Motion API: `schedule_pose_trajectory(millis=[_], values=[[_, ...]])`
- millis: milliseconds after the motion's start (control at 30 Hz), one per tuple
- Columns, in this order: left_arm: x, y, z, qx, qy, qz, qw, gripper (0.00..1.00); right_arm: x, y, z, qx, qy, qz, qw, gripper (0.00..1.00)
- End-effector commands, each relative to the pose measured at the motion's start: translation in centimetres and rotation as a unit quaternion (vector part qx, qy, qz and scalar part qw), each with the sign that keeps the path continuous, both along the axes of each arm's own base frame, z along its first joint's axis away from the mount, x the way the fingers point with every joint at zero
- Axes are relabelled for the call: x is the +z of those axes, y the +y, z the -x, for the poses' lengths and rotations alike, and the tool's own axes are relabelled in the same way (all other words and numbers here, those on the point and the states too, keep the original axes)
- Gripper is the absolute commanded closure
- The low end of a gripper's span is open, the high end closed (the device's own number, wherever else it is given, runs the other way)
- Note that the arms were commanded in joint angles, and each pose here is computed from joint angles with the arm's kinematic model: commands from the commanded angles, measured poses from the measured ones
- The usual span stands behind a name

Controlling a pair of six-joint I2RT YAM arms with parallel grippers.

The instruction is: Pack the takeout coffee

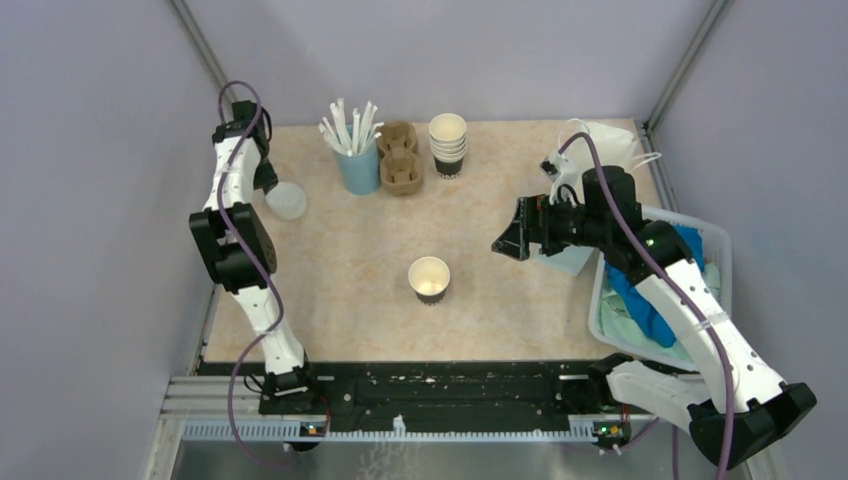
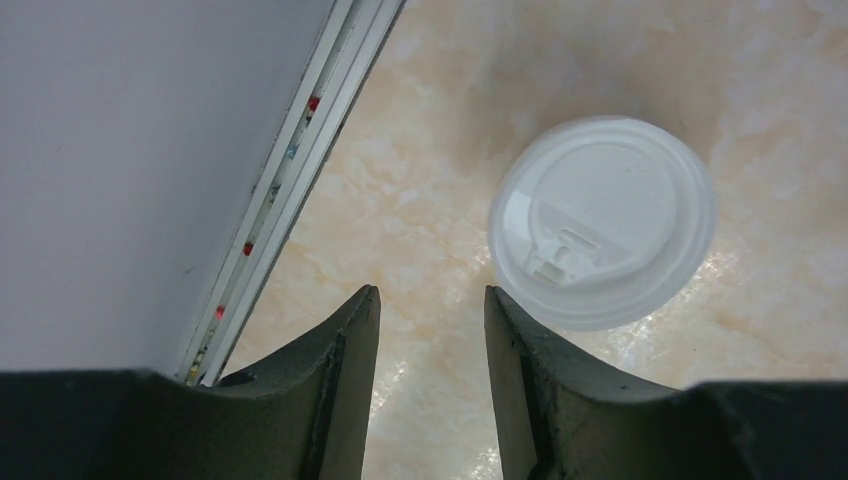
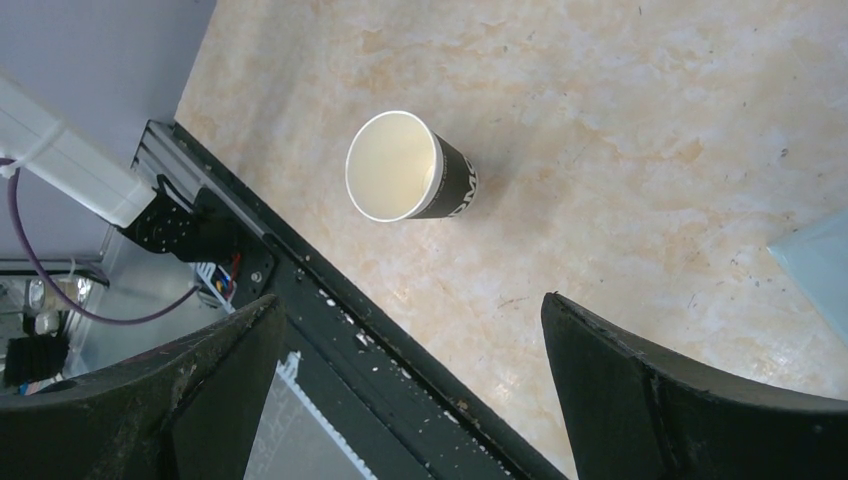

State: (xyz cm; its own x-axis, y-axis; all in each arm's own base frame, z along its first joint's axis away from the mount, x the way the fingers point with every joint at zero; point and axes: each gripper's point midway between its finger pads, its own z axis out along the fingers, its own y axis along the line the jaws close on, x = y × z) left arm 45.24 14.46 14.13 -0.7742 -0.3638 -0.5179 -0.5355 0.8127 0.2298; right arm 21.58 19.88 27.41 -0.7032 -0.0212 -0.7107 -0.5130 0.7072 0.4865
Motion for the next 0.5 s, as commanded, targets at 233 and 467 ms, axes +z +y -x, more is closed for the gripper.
schedule_pose_trajectory(millis=[233,467], values=[[-1.3,-0.5,-1.1,-0.007,-0.007,0.050,0.999,0.57,1.1,0.7,0.4,0.015,-0.019,-0.016,1.000,0.01],[-2.3,-0.4,-1.2,-0.009,0.005,0.050,0.999,0.60,1.0,0.8,0.3,0.015,-0.019,-0.016,1.000,0.01]])
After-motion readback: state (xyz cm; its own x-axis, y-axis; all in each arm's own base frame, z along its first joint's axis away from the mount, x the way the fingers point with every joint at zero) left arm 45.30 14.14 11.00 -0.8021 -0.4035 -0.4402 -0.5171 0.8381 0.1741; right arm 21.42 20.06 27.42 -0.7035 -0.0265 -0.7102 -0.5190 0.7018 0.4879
